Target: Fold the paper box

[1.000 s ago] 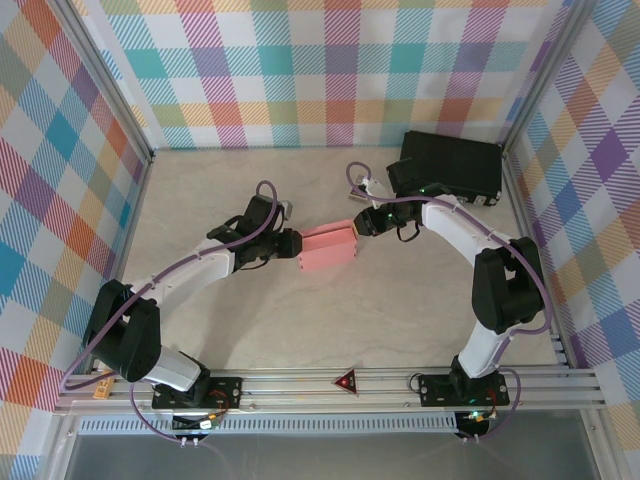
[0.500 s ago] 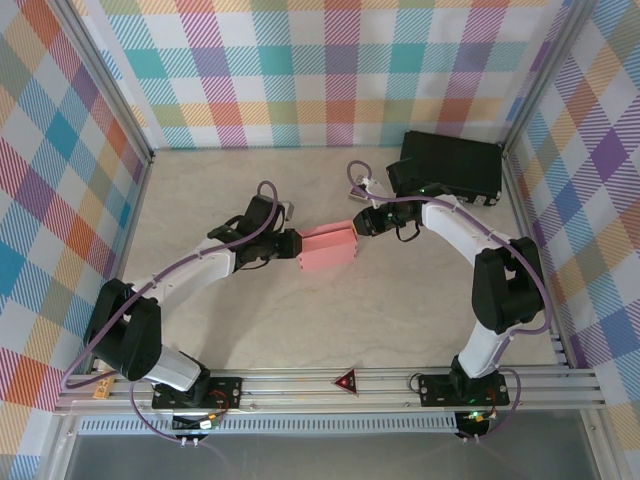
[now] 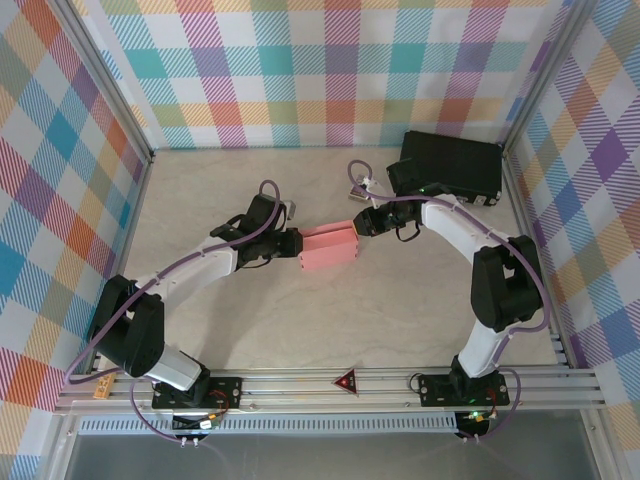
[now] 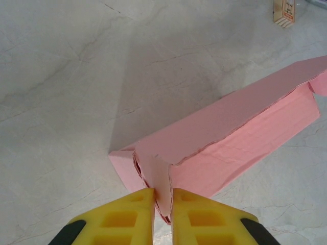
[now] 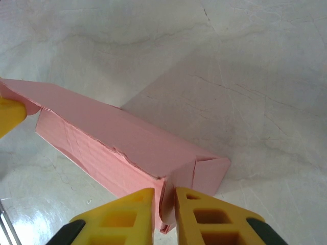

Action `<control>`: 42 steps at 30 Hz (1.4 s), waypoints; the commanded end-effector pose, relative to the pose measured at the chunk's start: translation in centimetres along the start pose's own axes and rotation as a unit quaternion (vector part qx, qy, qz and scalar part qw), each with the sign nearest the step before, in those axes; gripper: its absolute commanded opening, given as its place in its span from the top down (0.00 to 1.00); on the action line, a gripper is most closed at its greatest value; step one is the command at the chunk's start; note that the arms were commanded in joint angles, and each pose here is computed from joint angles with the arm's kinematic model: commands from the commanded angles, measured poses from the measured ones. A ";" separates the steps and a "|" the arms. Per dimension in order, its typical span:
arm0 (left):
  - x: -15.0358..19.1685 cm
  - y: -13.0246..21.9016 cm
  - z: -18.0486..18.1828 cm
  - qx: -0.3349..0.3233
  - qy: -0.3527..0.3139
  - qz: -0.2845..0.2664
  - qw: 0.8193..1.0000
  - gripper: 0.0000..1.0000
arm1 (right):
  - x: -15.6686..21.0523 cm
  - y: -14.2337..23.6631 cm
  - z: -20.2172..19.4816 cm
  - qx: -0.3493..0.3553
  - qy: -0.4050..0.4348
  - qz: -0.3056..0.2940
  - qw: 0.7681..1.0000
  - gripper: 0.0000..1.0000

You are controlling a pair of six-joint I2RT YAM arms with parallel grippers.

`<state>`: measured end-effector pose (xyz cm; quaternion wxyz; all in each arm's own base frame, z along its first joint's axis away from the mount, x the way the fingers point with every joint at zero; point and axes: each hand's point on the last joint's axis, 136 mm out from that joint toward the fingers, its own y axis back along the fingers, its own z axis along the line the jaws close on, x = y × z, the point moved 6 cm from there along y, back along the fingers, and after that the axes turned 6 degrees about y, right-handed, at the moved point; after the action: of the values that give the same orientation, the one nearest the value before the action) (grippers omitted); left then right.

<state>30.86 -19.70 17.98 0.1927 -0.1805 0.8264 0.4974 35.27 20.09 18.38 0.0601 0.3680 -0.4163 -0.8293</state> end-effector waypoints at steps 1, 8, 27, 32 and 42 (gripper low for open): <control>-0.8 0.4 -0.4 0.009 0.007 -0.007 1.000 0.84 | -0.7 0.2 0.3 -0.017 -0.005 -0.003 1.000 0.81; -0.5 0.2 -0.1 0.003 0.008 -0.002 1.000 0.85 | -0.7 0.4 0.2 -0.010 -0.004 -0.004 1.000 0.80; -0.6 0.1 -0.2 0.006 0.008 -0.002 1.000 0.85 | -1.1 0.6 0.5 -0.017 -0.007 0.001 1.000 0.87; -0.6 0.0 -0.2 0.007 0.008 -0.001 1.000 0.86 | -0.7 0.3 0.3 -0.021 -0.014 0.009 1.000 0.86; -0.5 -0.1 -0.2 0.006 0.009 0.001 1.000 0.85 | -0.2 0.0 0.0 -0.009 -0.021 0.018 1.000 0.78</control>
<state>30.88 -19.72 17.82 0.1913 -0.1791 0.8263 0.4986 35.38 20.16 18.28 0.0698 0.3499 -0.4203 -0.8343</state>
